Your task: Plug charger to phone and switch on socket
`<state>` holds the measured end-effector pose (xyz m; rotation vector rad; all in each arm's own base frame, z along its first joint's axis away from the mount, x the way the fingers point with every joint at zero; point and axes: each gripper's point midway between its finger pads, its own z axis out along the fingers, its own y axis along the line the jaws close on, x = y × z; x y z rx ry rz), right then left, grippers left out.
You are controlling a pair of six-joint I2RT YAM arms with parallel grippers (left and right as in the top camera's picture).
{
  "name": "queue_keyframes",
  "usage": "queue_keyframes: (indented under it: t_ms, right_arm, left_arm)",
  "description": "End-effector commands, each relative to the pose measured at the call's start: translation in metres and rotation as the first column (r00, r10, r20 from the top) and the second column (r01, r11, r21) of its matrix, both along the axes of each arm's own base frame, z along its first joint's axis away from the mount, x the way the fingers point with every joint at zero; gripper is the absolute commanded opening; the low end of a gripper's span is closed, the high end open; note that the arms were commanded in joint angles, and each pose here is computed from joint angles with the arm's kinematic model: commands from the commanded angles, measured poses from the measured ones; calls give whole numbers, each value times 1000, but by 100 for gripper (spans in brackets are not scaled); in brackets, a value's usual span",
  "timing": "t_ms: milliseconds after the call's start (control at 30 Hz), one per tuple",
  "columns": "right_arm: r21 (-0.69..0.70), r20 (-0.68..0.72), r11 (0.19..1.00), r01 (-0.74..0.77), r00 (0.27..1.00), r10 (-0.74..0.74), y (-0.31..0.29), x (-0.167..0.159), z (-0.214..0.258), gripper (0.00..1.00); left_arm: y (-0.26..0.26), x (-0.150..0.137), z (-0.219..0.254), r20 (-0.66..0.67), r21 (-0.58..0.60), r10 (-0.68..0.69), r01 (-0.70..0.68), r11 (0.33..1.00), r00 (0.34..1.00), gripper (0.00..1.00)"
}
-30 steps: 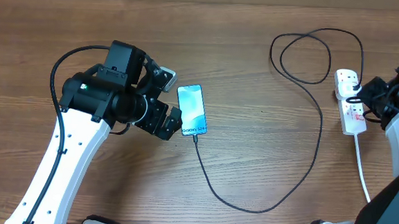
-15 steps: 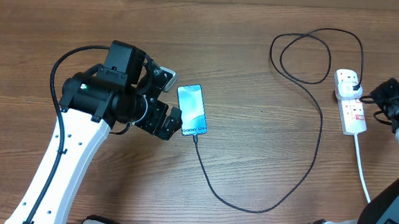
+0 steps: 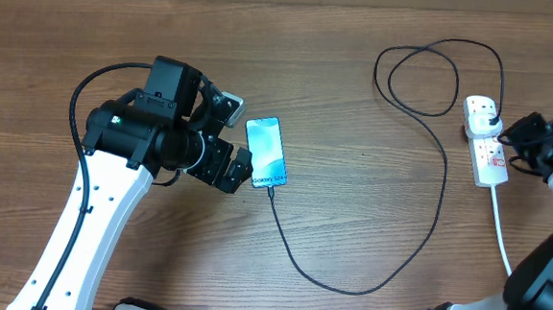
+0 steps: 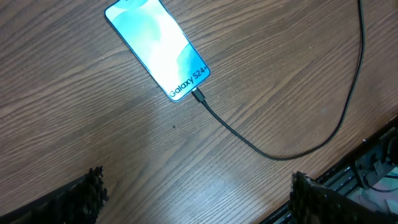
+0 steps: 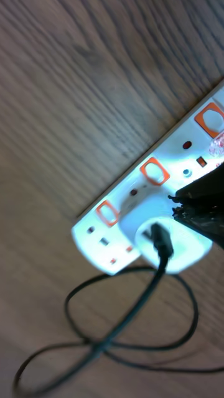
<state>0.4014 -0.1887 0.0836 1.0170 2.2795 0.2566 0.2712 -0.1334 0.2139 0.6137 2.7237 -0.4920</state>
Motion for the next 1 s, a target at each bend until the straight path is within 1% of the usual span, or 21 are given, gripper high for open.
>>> queue_keyframes:
  t_ms: [0, 100, 367, 733, 967]
  right_arm:
    - [17, 11, 1000, -8, 1000, 8, -2, 8, -3, 4]
    - [25, -4, 1000, -8, 1000, 8, -2, 8, -12, 4]
    - [2, 11, 1000, 1, 1000, -1, -7, 12, -11, 4]
    - [-6, -11, 1000, 14, 1000, -15, -13, 14, -28, 4]
    - [-22, 16, 1000, 15, 1000, -15, -16, 19, -24, 4]
  left_arm:
    - [-5, -1, 3, 4, -19, -13, 13, 1000, 1000, 100]
    - [-5, 0, 3, 7, -20, -13, 13, 1000, 1000, 100]
    - [-5, 0, 3, 8, -20, -13, 13, 1000, 1000, 100]
    - [-5, 1, 3, 11, -20, -13, 13, 1000, 1000, 100]
    - [-6, 2, 3, 15, -22, -13, 14, 1000, 1000, 100]
